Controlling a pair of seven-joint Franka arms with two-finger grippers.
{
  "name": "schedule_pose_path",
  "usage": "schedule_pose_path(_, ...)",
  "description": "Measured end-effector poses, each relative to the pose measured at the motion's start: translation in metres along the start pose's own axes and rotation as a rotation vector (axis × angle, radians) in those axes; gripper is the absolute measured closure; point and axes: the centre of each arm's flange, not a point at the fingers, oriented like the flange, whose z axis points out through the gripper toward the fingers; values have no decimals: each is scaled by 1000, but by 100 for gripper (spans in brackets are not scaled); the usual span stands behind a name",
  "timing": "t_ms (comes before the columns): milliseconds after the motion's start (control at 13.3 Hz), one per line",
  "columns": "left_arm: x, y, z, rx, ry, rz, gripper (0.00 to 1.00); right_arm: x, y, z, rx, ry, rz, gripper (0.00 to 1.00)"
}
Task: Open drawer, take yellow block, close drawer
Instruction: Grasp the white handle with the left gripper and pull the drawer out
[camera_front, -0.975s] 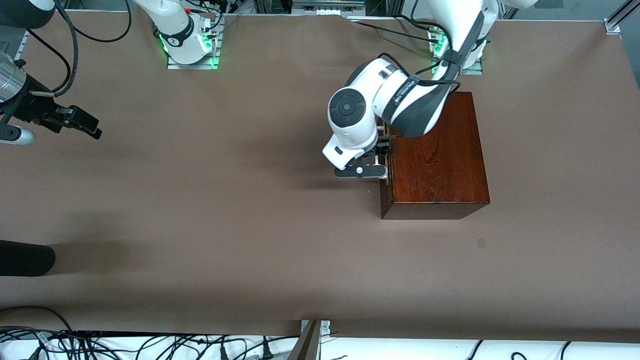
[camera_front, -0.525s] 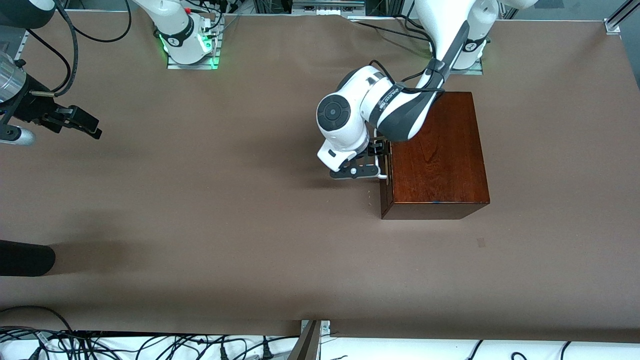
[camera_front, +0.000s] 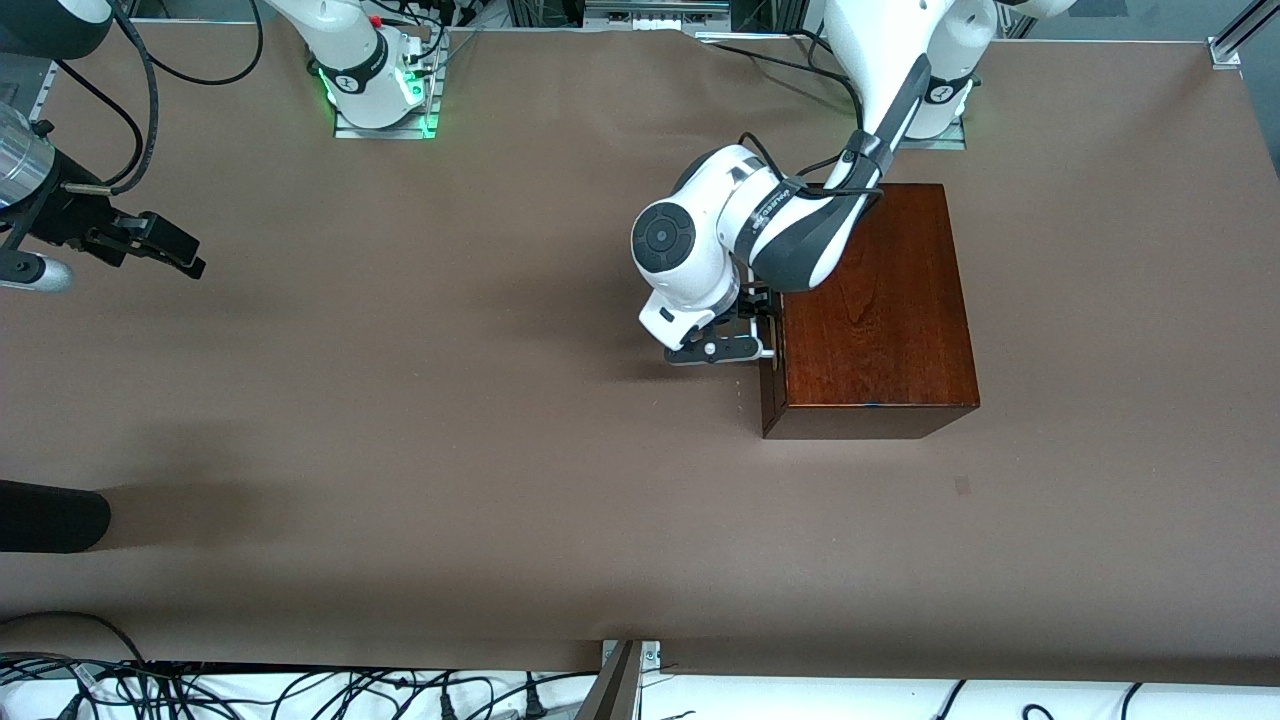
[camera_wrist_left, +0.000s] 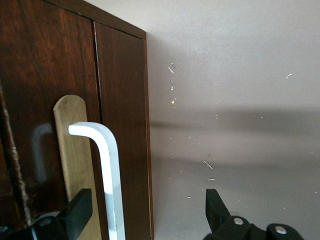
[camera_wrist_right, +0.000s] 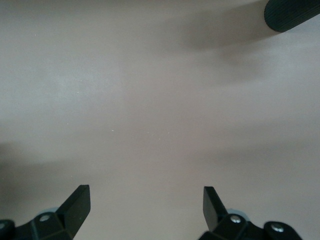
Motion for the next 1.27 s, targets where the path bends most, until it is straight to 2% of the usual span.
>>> schedule_pose_path(825,-10,17,23,0,-14,-54,0,0,0,1,0,-1,0,0)
schedule_pose_path(1275,-11,26,14,-67,-1,-107,0,0,0,1,0,-1,0,0)
